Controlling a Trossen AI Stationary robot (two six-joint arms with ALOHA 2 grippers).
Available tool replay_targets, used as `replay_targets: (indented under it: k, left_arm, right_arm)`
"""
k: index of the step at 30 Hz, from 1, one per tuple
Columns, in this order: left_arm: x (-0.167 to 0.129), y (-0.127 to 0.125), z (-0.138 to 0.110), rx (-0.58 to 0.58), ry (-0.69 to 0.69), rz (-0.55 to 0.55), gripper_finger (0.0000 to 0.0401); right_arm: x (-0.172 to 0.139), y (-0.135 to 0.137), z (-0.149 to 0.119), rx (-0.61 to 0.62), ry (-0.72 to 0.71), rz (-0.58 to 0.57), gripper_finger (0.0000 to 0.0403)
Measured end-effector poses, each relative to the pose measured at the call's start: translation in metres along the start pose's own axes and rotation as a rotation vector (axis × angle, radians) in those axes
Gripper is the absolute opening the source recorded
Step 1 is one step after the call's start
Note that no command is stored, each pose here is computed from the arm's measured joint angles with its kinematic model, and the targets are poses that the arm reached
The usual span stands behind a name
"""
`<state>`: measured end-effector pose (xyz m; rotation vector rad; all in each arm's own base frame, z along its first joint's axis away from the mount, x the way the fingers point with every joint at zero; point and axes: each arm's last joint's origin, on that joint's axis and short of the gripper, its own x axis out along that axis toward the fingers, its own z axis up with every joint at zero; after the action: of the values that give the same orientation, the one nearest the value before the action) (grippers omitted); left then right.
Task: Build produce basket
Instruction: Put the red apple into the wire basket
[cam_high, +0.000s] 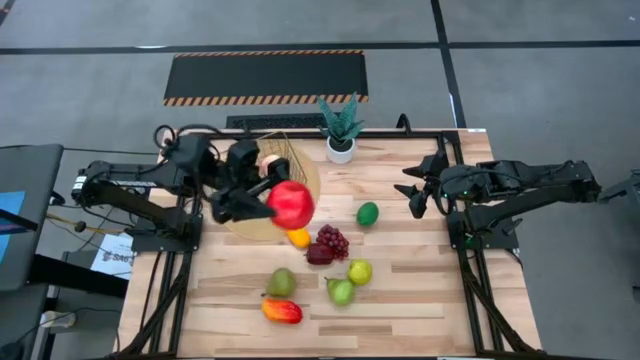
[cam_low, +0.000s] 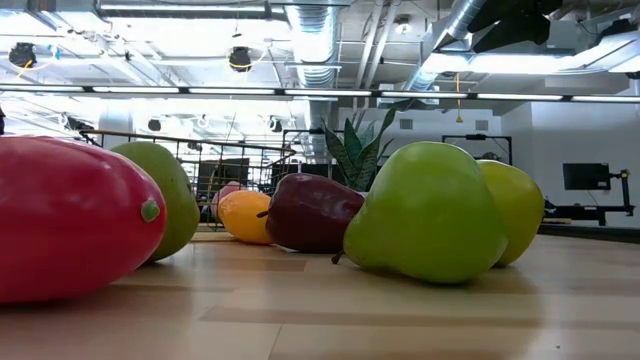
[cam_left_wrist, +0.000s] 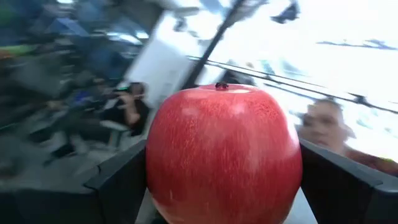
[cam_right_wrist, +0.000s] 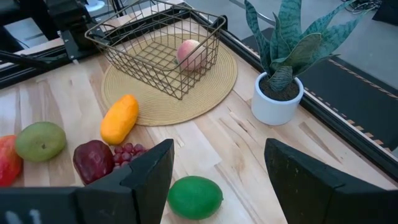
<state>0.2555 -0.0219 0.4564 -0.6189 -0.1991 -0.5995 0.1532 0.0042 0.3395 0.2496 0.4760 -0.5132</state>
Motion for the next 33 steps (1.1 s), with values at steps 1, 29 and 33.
replay_targets:
  k: [1,29,33]
  left_arm:
    - [0.0,-0.002,0.001,0.015,0.007,-0.032,0.0339]
    - [-0.002,0.004,-0.011,0.143,0.14,0.02,0.0339]
    - [-0.005,0.017,-0.023,0.224,0.234,0.189,0.0339]
  right_arm:
    - [0.0,0.0,0.0,0.0,0.0,0.0,0.0273]
    - [0.0,0.0,0.0,0.0,0.0,0.0,0.0273]
    - [0.0,0.0,0.0,0.0,0.0,0.0,0.0273]
